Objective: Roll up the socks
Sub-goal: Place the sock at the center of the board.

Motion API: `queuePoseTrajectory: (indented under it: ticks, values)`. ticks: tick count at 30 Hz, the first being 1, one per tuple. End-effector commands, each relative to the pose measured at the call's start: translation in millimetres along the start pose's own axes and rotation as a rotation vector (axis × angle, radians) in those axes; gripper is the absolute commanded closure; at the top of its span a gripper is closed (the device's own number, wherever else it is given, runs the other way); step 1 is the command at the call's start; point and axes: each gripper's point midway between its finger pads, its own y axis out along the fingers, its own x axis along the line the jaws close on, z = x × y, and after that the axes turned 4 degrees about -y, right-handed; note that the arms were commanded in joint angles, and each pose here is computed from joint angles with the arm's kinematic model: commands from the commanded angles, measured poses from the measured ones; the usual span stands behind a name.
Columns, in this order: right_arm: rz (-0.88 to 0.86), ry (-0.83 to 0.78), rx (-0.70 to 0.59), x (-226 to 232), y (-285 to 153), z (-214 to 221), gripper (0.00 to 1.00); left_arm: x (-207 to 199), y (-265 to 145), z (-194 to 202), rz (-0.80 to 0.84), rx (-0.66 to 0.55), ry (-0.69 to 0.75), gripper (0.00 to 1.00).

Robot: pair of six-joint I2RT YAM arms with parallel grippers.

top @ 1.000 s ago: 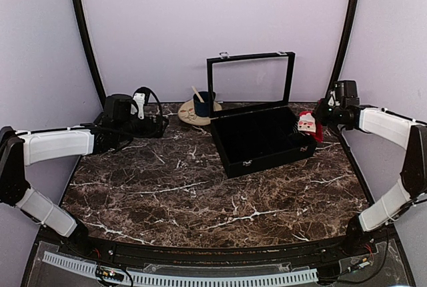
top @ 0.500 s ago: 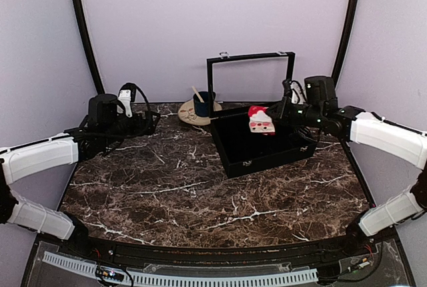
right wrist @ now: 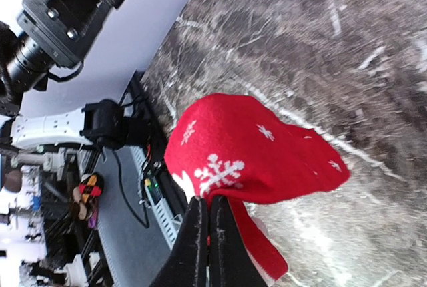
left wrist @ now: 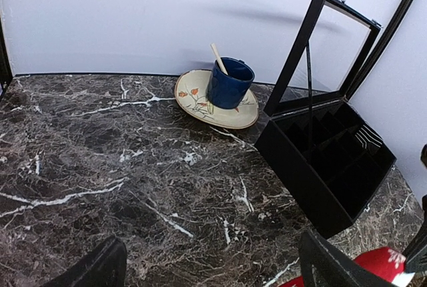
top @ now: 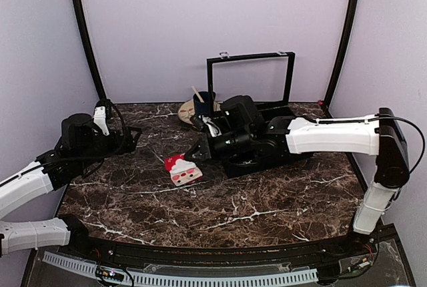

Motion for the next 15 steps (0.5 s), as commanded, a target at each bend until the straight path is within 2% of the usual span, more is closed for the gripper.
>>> queuePoseTrajectory:
  ticks: [1, 6, 10, 15]
  values:
    - [-0.136, 0.051, 0.136, 28, 14, 21, 1.0, 11, -17, 10, -0.044, 0.022, -0.026, 0.09]
    - [-0.248, 0.207, 0.256, 33, 29, 52, 1.0, 10, -27, 6, -0.042, 0.017, -0.02, 0.11]
    - [-0.307, 0.264, 0.322, 33, 47, 65, 1.0, 11, -30, 6, -0.046, 0.012, -0.029, 0.12]
    - [-0.34, 0.31, 0.336, 16, 80, 57, 1.0, 12, -29, 5, -0.055, 0.012, -0.018, 0.12]
